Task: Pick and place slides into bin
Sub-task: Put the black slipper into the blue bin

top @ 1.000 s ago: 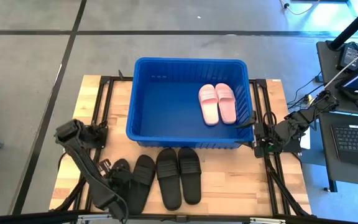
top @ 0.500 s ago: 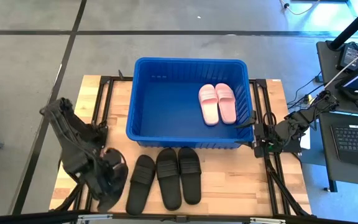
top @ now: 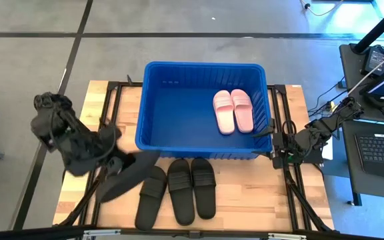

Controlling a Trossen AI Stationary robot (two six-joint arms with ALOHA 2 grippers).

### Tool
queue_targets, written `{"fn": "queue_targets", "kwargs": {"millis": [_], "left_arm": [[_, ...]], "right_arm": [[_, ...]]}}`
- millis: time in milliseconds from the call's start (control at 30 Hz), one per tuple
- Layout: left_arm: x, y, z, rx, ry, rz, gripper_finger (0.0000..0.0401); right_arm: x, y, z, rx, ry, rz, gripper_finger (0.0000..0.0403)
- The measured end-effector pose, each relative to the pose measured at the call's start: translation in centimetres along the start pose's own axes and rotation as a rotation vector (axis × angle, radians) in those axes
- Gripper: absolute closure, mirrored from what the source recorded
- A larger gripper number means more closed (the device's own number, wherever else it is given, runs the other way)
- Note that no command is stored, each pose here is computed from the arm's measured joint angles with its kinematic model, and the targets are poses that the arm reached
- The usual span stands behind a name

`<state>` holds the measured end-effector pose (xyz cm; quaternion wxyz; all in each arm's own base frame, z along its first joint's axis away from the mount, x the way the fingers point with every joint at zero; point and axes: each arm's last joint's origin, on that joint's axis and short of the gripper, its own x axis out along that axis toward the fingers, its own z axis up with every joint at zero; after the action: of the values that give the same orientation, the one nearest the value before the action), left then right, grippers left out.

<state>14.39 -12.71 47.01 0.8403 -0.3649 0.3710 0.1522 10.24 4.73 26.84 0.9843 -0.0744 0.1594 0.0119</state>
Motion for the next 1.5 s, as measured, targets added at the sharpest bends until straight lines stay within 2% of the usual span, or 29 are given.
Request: {"fn": "queue_targets", "kwargs": {"millis": [100, 233, 367, 500, 567, 667, 867, 1100, 1300, 1500], "left_arm": [[-0.4, 0.2, 2.1, 0.120, -0.166, 0.030, 0.0395], [0.3, 1.0, 4.7, 0.275, -0.309, 0.174, 0.0395], [2.2, 1.6, 7.3, 0.413, -0.397, 0.392, 0.0395], [5.2, 2.2, 10.3, 0.493, -0.450, 0.668, 0.0395], [7.2, 2.7, 12.0, 0.514, -0.415, 0.778, 0.0395], [10.8, 3.7, 14.2, 0.539, -0.300, 0.887, 0.0395], [18.0, 6.4, 17.6, 0.578, -0.043, 1.018, 0.0395], [24.6, 9.6, 19.6, 0.668, 0.192, 1.136, 0.0396], [28.3, 11.9, 20.3, 0.754, 0.351, 1.197, 0.0396], [29.3, 14.0, 21.4, 0.744, 0.406, 1.229, 0.0396]], "right_arm": [[0.0, 0.0, 0.1, 0.006, -0.009, 0.000, 0.0118], [0.0, 0.0, 0.4, 0.020, -0.037, 0.001, 0.0118], [0.0, 0.0, 0.6, 0.030, -0.054, 0.002, 0.0118], [0.0, 0.0, 0.9, 0.045, -0.080, 0.003, 0.0118], [0.0, 0.0, 0.9, 0.047, -0.084, 0.003, 0.0118], [0.0, 0.0, 0.9, 0.054, -0.086, 0.004, 0.0118], [0.0, 0.0, 0.9, 0.080, -0.086, 0.005, 0.0118], [0.0, 0.0, 0.9, 0.082, -0.086, 0.005, 0.0118], [-0.1, 0.0, 1.2, 0.094, -0.107, 0.006, 0.0118], [-0.1, 0.0, 1.3, 0.104, -0.125, 0.006, 0.0118]]}}
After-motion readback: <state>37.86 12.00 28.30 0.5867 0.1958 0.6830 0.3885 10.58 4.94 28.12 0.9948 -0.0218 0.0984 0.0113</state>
